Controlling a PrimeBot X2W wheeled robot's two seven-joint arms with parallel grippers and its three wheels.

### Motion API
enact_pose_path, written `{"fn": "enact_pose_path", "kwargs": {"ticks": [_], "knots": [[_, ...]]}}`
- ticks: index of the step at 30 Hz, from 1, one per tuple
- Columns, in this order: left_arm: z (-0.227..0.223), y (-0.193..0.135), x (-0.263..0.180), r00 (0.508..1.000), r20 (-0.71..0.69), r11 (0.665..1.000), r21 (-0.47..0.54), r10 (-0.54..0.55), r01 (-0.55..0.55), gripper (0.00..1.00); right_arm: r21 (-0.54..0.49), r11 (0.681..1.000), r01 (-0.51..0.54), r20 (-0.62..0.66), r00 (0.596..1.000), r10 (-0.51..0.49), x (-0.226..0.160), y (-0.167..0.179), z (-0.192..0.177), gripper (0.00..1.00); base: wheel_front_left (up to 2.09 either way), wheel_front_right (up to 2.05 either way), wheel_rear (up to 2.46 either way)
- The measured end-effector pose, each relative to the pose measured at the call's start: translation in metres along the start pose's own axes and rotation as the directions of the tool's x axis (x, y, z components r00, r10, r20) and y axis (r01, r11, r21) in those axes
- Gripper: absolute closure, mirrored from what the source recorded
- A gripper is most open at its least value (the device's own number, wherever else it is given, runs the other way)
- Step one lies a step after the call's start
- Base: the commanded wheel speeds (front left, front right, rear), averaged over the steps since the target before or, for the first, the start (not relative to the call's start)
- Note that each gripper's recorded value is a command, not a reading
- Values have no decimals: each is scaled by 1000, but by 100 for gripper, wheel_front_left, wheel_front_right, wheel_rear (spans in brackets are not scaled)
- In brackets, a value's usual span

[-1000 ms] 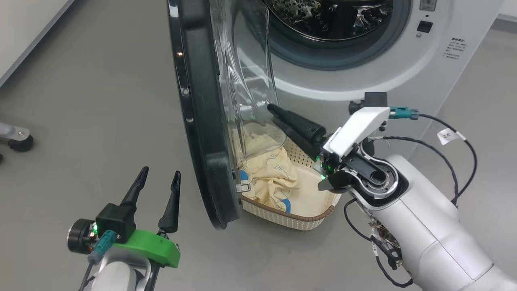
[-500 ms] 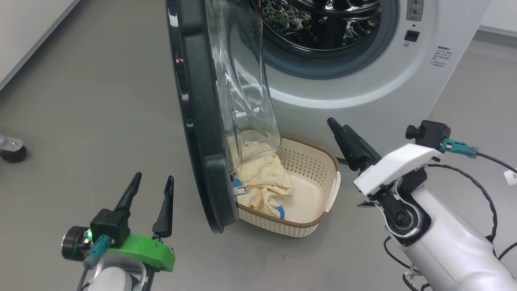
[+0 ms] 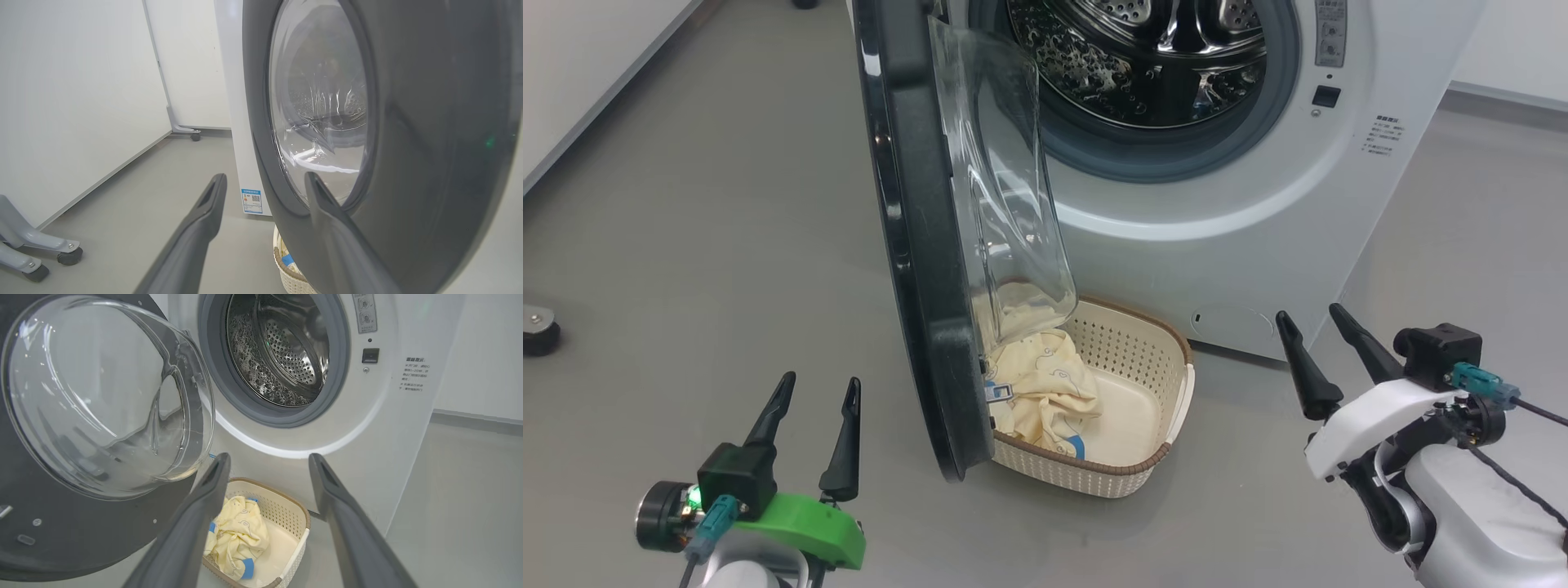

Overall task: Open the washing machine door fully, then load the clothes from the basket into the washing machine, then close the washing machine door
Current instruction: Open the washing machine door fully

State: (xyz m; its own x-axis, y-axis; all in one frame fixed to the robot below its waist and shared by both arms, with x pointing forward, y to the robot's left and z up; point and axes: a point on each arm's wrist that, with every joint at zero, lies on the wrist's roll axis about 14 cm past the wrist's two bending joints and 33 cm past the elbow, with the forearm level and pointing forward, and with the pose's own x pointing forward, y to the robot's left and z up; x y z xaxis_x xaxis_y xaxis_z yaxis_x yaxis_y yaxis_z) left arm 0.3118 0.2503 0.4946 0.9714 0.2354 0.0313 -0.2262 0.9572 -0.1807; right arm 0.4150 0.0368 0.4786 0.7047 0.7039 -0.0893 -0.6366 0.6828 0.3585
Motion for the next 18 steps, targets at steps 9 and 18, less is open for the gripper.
{"fn": "enact_pose_path", "kwargs": {"ticks": [9,18], "knots": [[-3,0,-2,1000,-7,1000,3,-2,2,0,-144,978,148,173,977,-123,-5,-21,51,0,0,0,0],[-2,-1,-1,1000,-5,1000,3,-7,7,0,-155,971,183,156,975,-159,-33,-11,21,0,0,0,0]]}}
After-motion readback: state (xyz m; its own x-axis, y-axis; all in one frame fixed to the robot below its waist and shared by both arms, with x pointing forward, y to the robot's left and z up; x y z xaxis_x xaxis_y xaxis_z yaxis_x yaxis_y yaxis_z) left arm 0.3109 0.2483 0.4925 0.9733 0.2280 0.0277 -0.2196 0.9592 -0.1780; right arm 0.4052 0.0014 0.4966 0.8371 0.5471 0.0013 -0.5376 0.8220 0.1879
